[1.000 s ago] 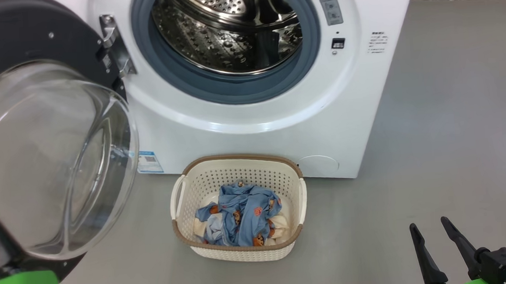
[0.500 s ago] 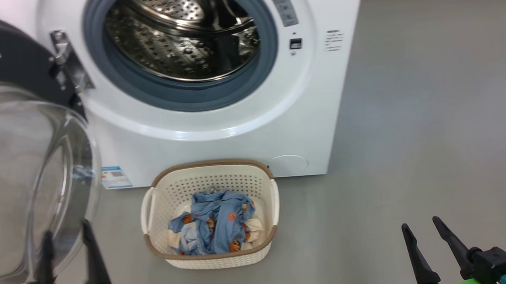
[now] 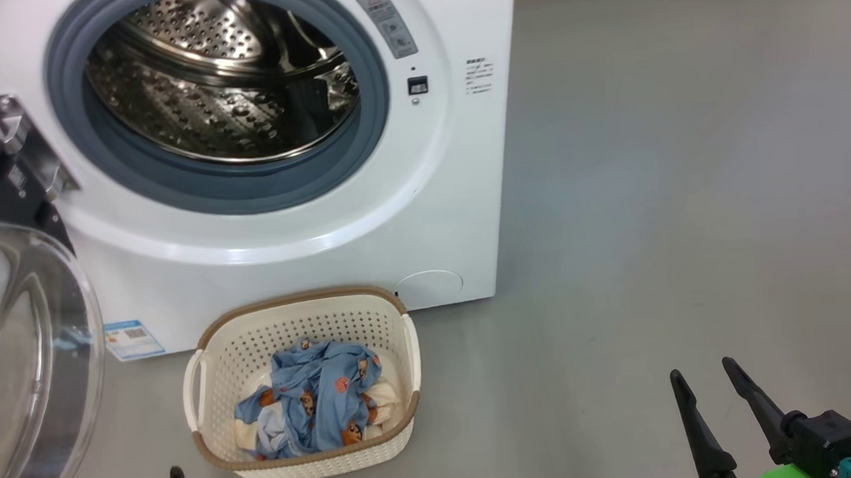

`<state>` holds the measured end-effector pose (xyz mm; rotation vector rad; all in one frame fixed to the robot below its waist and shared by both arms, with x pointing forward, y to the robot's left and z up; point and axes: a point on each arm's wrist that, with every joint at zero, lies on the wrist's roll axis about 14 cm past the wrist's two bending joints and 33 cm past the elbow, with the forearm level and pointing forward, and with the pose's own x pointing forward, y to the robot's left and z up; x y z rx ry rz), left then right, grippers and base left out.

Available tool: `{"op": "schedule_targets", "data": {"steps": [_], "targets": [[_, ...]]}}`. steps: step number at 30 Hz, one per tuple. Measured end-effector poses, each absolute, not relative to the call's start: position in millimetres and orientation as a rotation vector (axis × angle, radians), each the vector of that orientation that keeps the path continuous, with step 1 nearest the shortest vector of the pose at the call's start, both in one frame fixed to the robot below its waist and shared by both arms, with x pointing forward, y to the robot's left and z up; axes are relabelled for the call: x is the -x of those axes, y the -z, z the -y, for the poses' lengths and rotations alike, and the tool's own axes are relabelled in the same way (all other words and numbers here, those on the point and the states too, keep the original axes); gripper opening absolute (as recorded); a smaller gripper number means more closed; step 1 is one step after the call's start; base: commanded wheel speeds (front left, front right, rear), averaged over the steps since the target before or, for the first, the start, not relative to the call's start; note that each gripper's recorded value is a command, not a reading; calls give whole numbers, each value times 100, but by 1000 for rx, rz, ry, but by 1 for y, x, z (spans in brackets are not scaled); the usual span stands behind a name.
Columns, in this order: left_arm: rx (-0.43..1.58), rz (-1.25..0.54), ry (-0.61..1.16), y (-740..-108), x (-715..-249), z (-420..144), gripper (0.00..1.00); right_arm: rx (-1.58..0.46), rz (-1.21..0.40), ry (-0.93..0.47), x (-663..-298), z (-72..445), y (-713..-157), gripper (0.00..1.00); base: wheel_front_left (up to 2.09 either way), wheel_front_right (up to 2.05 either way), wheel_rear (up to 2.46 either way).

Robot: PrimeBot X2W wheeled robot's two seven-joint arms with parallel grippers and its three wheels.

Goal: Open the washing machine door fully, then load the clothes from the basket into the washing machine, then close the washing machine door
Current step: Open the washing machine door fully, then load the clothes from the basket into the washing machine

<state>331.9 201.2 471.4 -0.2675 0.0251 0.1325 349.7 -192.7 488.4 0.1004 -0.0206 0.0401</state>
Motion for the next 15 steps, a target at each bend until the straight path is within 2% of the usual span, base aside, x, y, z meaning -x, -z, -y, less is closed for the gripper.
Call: {"op": "schedule_targets", "data": {"steps": [15], "targets": [[223, -24, -130, -473, -328, -199, 100, -94, 50, -4, -347, 205, -497, 100, 0, 0, 0]]}}
